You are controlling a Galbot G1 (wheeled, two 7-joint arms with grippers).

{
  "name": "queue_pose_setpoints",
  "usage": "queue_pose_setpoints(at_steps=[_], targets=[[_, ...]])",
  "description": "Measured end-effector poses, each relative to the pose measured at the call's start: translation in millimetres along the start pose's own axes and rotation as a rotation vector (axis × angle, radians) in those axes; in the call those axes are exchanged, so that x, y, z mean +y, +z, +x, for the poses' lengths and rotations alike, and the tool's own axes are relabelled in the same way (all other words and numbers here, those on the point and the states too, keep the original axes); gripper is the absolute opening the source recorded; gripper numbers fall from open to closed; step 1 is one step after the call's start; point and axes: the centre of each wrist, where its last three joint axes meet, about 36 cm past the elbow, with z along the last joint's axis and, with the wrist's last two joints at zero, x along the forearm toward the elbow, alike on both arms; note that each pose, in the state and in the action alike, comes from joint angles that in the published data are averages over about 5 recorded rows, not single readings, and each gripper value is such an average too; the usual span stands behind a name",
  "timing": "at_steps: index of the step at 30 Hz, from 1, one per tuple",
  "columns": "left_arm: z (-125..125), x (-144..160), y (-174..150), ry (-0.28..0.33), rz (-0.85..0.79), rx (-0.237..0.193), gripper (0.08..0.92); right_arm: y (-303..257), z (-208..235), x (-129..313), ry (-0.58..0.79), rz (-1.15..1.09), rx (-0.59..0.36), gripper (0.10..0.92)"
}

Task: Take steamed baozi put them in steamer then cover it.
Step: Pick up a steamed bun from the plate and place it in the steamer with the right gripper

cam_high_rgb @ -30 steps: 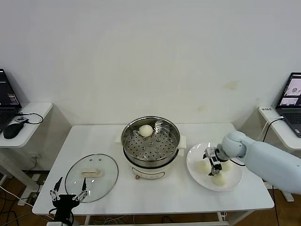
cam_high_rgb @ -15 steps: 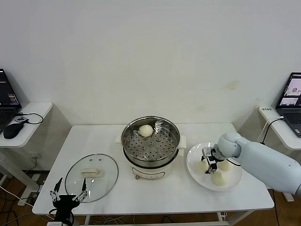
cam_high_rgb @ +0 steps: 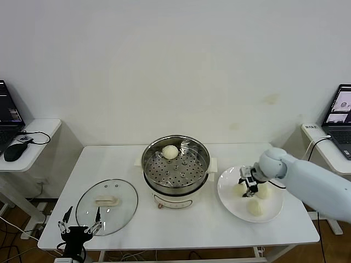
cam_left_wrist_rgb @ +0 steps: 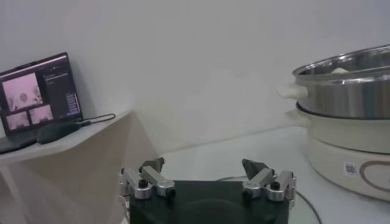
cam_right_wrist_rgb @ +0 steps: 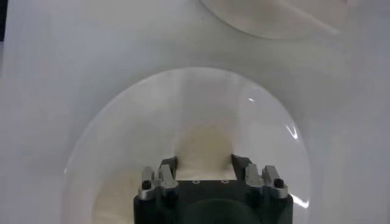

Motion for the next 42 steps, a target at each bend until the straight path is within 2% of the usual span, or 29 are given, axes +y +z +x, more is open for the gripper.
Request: queue_pose_setpoints(at_steps=[10,19,30,42], targets=[[-3.4,-3.0,-6.1,0.015,0.005,-0.02,0.823,-14.5,90.5,-29.9,0.095,0.003,-0.066,0.584],[-6.9,-3.6,-10.8,0.025,0.004,-0.034,0.823,-77.4,142.6,-61.7,0.155,0.042,-0.152,0.586],[-10.3,-2.2,-12.1,0.02,0.002,-0.044,0.823,-181.4,135.6,-94.7,0.145,0.074,-0.228,0.594],[-13.5,-2.0,-12.7,0.015,0.006,-0.049,0.823,-267.3,79.2,-105.9,0.093,0.101,-0.223,0.594]])
